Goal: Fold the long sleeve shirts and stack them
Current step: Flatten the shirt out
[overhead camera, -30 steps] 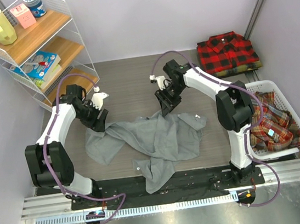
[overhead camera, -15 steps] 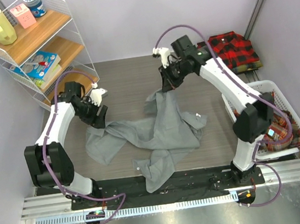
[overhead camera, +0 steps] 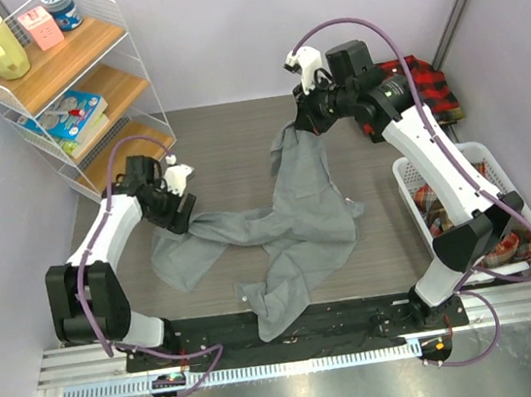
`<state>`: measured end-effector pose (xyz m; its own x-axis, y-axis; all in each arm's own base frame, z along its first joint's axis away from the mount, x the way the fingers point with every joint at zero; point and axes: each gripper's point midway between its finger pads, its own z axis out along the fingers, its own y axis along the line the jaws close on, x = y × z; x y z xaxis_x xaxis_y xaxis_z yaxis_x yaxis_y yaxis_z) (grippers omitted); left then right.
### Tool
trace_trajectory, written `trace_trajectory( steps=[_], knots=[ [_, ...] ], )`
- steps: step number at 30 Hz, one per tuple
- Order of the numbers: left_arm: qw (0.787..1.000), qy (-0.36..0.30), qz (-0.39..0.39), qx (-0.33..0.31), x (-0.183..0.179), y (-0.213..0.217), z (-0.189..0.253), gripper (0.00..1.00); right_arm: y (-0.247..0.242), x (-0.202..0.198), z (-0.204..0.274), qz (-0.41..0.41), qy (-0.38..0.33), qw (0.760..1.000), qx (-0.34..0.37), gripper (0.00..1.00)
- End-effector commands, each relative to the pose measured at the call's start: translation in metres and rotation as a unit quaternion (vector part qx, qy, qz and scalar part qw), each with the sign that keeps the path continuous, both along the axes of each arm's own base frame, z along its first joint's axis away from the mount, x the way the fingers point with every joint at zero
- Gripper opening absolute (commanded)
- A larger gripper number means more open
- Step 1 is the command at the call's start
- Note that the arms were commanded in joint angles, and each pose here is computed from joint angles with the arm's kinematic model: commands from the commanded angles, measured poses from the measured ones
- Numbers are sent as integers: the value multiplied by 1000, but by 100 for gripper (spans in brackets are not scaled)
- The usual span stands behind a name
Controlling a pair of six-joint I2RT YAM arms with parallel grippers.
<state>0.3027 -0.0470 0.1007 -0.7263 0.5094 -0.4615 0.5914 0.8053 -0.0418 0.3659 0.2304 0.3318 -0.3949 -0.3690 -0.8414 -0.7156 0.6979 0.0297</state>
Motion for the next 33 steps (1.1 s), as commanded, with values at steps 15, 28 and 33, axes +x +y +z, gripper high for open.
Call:
trace_trajectory(
  steps=[15, 28, 33],
  knots=[
    [950, -218, 127, 185, 27, 36, 20, 67, -19, 32, 49, -55, -89, 994, 19, 1],
    [980, -181, 47, 64, -20, -19, 10, 72, -32, 67, 61, -112, -135, 984, 19, 1],
    [971, -200, 34, 123, -16, -35, 0, 75, -34, 81, 76, -130, -159, 978, 25, 1]
  ],
)
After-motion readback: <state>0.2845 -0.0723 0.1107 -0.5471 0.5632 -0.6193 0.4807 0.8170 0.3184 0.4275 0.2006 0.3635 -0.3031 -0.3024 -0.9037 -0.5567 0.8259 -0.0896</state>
